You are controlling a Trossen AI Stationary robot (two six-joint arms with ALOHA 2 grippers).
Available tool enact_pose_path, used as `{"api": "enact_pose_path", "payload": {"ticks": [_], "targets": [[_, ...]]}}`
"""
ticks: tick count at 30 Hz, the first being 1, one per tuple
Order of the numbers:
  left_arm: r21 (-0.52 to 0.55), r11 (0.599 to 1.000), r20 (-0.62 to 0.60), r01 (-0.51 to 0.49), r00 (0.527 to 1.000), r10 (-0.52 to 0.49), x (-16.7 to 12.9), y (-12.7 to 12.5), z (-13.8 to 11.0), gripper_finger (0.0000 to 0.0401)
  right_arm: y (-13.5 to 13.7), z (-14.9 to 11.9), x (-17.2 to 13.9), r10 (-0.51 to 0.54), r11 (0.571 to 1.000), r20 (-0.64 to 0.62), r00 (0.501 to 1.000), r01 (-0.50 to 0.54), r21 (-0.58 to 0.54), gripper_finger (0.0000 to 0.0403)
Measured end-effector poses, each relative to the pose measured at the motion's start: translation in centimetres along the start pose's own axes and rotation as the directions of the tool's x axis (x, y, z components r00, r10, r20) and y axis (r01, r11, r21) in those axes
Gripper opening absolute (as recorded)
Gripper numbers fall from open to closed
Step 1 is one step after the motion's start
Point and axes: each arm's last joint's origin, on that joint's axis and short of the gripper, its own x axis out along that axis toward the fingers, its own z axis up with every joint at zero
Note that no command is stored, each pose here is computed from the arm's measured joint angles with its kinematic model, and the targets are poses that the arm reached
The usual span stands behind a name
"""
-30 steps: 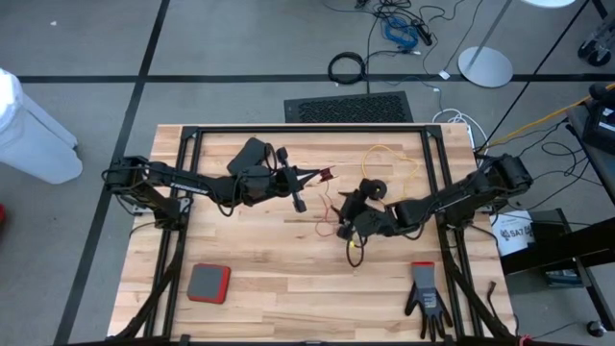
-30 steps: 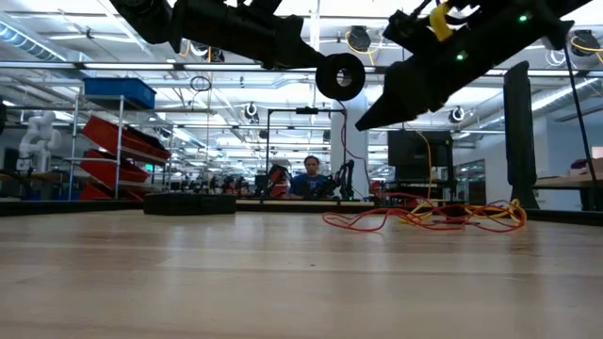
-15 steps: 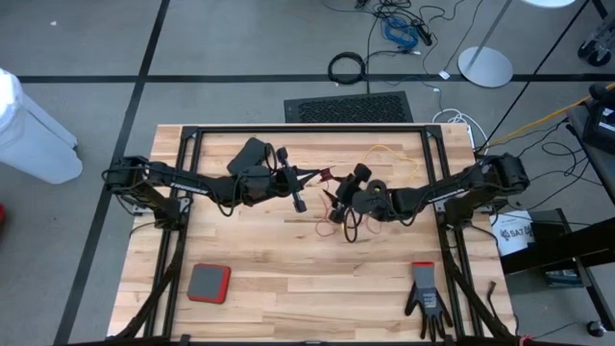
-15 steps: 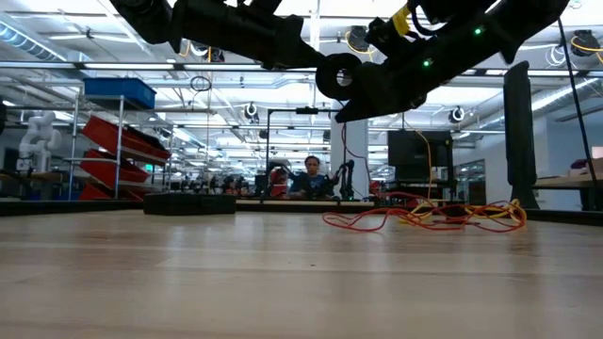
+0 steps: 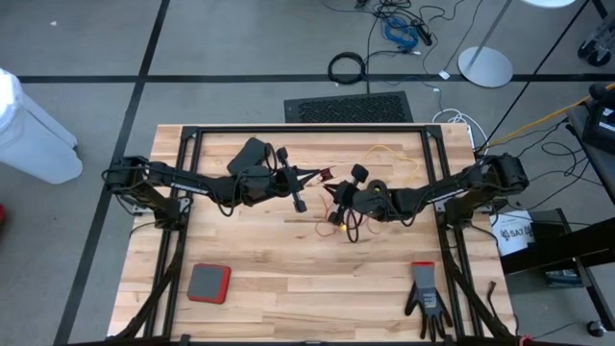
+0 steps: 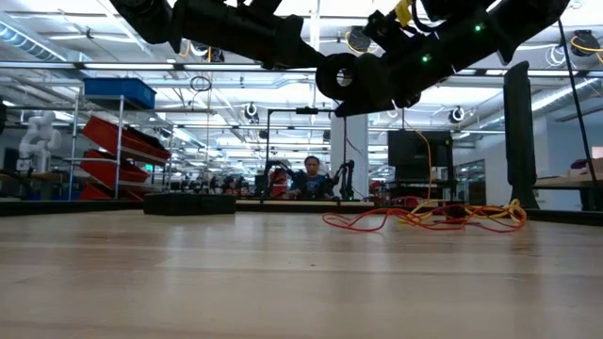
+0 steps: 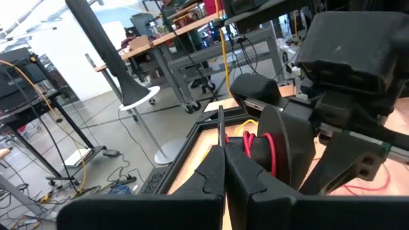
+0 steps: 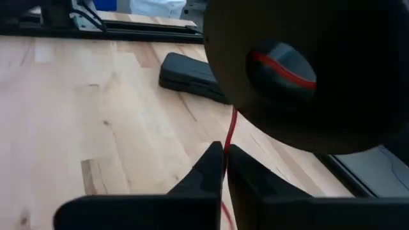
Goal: Coil cords
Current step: Uncoil the red wire from the black spool
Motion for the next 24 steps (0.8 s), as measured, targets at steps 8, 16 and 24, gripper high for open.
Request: {"api": "enact_pose_path", "payload": {"ticks": [8, 16, 24], "targets": [[0.001, 1.0, -0.001, 0.0, 1.0, 0.0, 0.0, 0.0, 0.0, 0.0, 1.6, 0.5, 0.1, 0.131, 0.99, 0.107, 0.985, -0.136, 0.037, 0.0001], [0.01, 1.0, -0.025, 0.009, 1.0, -0.009, 0.0, -0.1, -0.2, 0.0, 3.4, 0.9, -2.3, 0.013, 0.999, 0.149, 0.989, -0.006, -0.052, 0.0], [0.011, 1.0, -0.027, 0.01, 1.0, -0.01, 0.0, -0.1, -0.3, 0.0, 3.0, 0.8, -5.1, -0.228, 0.967, 0.083, 0.97, 0.236, -0.094, 0.0]]}}
